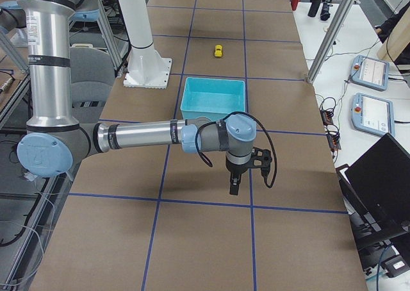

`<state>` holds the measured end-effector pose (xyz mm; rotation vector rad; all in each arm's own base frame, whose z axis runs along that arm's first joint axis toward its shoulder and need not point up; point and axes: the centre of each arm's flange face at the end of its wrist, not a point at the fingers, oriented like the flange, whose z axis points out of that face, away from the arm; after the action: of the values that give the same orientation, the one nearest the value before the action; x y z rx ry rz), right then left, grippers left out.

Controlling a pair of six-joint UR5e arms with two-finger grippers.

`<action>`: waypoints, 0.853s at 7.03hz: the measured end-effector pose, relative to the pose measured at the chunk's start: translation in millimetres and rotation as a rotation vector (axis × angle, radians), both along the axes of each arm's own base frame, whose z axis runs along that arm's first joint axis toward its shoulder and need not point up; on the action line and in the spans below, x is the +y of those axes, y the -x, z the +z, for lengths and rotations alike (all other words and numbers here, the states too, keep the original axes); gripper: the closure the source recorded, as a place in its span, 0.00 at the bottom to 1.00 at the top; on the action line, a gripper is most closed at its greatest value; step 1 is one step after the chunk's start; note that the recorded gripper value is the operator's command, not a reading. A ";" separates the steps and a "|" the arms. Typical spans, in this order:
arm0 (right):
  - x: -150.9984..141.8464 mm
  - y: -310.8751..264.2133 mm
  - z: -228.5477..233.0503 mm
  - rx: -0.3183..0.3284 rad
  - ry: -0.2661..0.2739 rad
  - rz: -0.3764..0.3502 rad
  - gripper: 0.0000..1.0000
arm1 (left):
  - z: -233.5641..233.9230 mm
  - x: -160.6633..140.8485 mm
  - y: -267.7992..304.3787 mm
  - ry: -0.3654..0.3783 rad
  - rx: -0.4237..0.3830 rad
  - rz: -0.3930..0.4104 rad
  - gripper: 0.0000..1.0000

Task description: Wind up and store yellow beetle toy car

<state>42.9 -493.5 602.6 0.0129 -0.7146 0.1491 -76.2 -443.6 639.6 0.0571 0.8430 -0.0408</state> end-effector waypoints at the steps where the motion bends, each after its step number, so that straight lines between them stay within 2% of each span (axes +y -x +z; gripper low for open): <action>1: 0.1 0.1 0.1 -0.001 0.000 0.000 0.00 | -1.3 -0.7 -1.0 -0.002 0.000 0.002 0.00; 6: 0.1 0.2 -0.4 -0.002 0.000 0.000 0.00 | -3.8 -3.5 -13.3 -0.007 -0.006 0.030 0.00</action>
<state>42.7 -493.4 602.3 0.0129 -0.7170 0.1487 -62.9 -447.2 635.9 0.0507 0.8376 -0.0091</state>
